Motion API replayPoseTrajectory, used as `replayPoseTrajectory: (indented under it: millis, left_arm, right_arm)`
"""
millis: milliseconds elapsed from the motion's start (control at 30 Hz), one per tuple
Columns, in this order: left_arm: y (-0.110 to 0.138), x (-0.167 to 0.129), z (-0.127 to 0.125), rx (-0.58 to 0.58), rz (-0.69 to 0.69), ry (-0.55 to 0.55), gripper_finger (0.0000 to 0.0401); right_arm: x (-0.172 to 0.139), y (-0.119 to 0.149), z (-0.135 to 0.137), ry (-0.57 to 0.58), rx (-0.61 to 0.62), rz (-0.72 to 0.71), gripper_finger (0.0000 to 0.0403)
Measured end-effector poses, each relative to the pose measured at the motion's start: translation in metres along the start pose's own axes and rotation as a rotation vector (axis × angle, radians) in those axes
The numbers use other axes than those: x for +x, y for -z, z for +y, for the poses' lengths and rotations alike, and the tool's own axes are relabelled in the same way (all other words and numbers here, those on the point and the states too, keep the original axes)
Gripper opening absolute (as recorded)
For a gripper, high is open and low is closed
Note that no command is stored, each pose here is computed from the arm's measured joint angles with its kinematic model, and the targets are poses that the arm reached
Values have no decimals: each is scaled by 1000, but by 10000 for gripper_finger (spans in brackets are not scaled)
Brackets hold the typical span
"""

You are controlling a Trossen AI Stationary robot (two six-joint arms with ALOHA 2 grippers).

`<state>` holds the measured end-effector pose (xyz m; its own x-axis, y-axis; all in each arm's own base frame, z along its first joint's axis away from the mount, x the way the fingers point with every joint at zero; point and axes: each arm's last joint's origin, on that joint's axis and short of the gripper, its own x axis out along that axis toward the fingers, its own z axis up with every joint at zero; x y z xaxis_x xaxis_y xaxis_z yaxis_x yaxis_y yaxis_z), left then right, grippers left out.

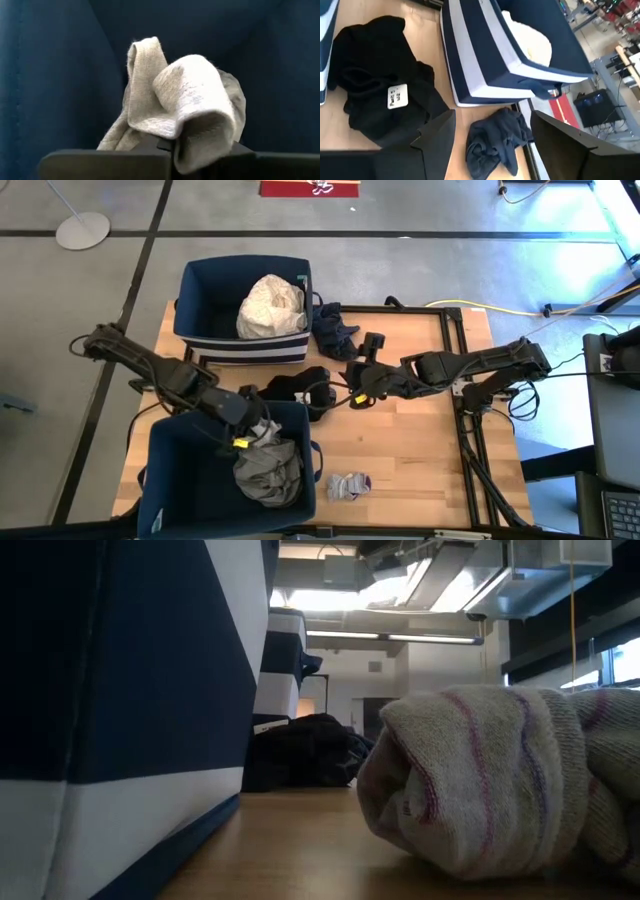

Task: Sort clothes
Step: Put the gray shorts into the bottom blue laundry organizer, then put the black underwear into the bottom blue laundry organizer

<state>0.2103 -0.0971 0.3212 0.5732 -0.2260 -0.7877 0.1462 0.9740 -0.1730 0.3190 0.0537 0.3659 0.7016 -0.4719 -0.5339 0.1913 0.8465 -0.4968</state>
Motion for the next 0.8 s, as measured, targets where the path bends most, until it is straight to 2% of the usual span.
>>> replayPoseTrajectory:
  millis: [133,233,367,467,600,800]
  left_arm:
    - [-2,3,3,-42,6,-15,56]
    - [-3,3,8,-89,8,-10,99]
    - [-5,0,14,-149,17,50,159]
    - [-5,-4,18,-161,5,53,189]
    - [-10,-17,20,-163,1,45,205]
    - [-20,-48,18,-161,-10,2,208]
  right_arm:
    - [0,4,0,-3,9,32,257]
    - [0,6,1,-4,18,49,257]
    - [3,10,4,-6,9,66,257]
    - [6,13,6,-6,0,77,257]
    - [8,16,8,-7,-10,88,257]
    - [8,16,8,-8,-15,88,257]
